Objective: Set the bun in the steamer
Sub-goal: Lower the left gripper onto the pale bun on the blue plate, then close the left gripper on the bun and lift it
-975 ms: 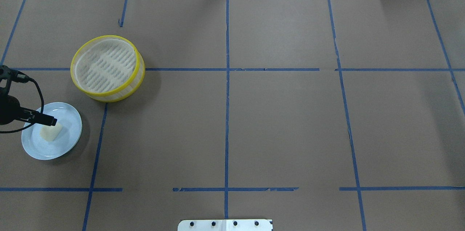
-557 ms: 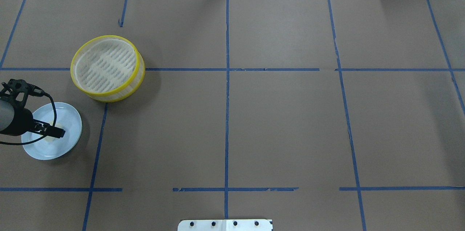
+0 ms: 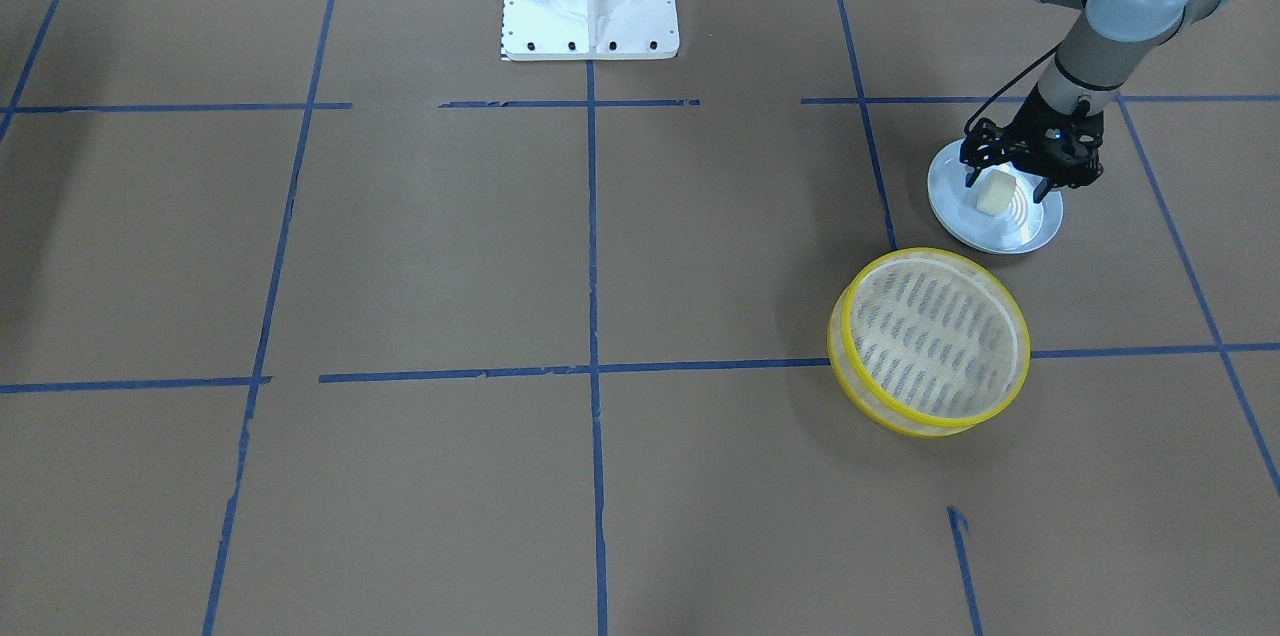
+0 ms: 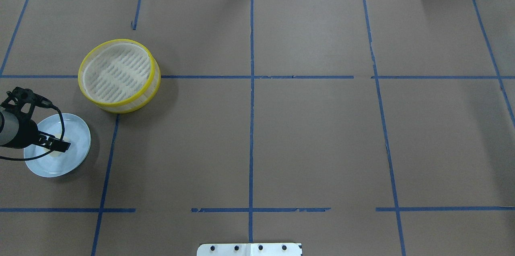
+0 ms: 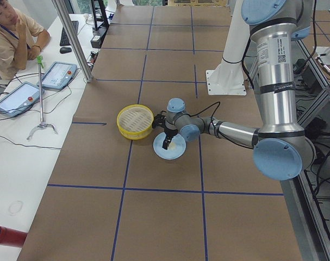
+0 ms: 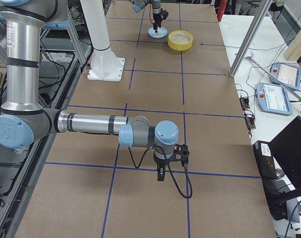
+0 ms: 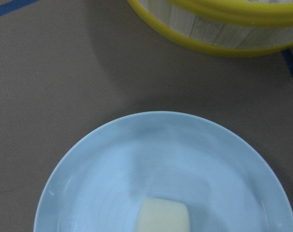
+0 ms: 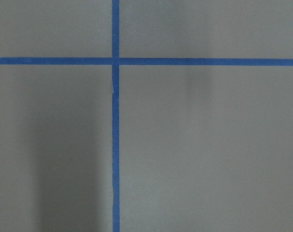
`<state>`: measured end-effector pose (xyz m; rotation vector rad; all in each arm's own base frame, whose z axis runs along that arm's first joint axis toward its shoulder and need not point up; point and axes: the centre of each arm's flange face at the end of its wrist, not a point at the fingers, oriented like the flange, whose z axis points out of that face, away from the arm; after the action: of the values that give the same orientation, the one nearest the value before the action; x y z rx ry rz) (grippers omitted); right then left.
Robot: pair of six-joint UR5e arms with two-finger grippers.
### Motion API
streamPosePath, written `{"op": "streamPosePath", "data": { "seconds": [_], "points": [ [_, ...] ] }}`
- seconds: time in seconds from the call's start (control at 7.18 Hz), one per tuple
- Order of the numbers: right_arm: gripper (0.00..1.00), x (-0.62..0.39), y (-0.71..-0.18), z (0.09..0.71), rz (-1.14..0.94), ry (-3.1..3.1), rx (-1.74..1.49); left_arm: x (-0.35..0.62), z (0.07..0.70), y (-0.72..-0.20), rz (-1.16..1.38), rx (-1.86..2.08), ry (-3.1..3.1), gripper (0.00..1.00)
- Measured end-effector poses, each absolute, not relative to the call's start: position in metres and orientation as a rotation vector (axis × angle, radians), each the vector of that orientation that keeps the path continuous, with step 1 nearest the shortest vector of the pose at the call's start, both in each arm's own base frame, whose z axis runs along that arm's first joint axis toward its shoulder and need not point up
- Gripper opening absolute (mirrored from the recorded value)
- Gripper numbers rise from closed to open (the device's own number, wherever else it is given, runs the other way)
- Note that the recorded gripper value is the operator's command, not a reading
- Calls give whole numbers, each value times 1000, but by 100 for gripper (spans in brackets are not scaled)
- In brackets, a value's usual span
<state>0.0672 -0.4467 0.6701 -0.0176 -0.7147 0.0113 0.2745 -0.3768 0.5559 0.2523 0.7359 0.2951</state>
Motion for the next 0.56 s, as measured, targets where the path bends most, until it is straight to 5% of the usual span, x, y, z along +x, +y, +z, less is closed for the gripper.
{"op": "streamPosePath", "data": {
  "seconds": [0.28,0.56],
  "points": [
    [100,67,-447,670,11,-715,-18,279,564,-380,294,242,726,82],
    [100,67,-447,670,11,-715,-18,282,566,-382,293,236,727,45]
  ]
}}
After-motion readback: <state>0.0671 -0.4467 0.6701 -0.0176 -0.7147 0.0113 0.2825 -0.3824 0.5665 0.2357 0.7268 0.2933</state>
